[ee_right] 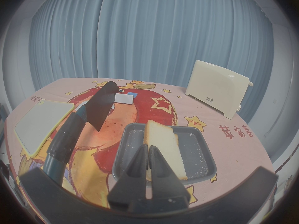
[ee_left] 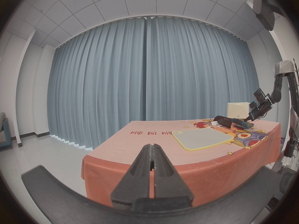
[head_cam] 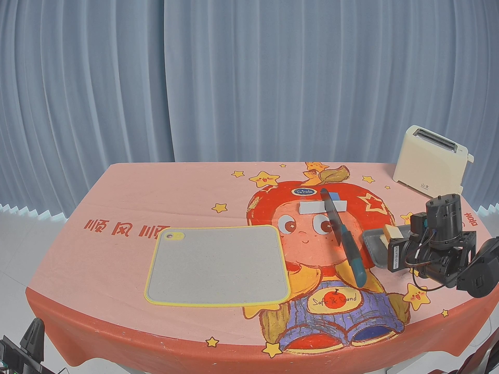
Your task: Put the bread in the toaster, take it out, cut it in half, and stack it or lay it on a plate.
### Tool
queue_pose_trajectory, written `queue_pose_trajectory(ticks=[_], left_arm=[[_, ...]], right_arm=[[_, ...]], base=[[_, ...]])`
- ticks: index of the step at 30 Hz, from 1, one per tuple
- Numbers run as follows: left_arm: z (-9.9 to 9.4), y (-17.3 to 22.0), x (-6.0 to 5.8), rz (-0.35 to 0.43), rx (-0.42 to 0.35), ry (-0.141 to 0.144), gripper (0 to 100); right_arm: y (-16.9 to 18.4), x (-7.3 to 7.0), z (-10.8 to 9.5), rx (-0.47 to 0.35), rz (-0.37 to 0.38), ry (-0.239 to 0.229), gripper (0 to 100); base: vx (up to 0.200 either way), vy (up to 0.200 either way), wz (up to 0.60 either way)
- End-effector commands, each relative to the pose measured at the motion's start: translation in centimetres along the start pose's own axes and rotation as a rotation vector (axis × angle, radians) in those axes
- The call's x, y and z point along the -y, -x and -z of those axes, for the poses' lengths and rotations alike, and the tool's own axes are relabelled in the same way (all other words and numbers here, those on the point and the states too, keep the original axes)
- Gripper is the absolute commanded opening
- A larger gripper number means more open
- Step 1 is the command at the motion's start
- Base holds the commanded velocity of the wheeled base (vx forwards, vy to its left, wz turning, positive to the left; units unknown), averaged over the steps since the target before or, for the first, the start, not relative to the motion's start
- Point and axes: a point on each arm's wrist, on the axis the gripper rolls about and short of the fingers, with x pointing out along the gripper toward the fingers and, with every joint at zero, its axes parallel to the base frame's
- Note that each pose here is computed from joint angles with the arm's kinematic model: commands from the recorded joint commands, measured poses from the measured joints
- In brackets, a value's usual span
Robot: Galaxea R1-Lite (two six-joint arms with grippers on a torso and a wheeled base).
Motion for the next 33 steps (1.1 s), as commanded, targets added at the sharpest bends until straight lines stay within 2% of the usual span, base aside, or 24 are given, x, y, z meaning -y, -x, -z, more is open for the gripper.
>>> queue_pose_trajectory(ticks=[1,19,33], left_arm=[[0.5,0.0,0.0,0.000,-0.001,0.000,0],[0.5,0.0,0.0,0.000,-0.001,0.000,0],[0.5,0.0,0.0,-0.002,-0.002,0.000,0]], right_arm=[[0.0,0.0,0.0,0.001,-0.001,-0.004,0],[-1.1,-0.1,0.0,0.050,0.000,-0.035,0],[-1.0,0.0,0.5,0.036,-0.002,-0.020,0]], base=[[0.000,0.000,0.00],[0.000,0.000,0.00],[0.000,0.000,0.00]])
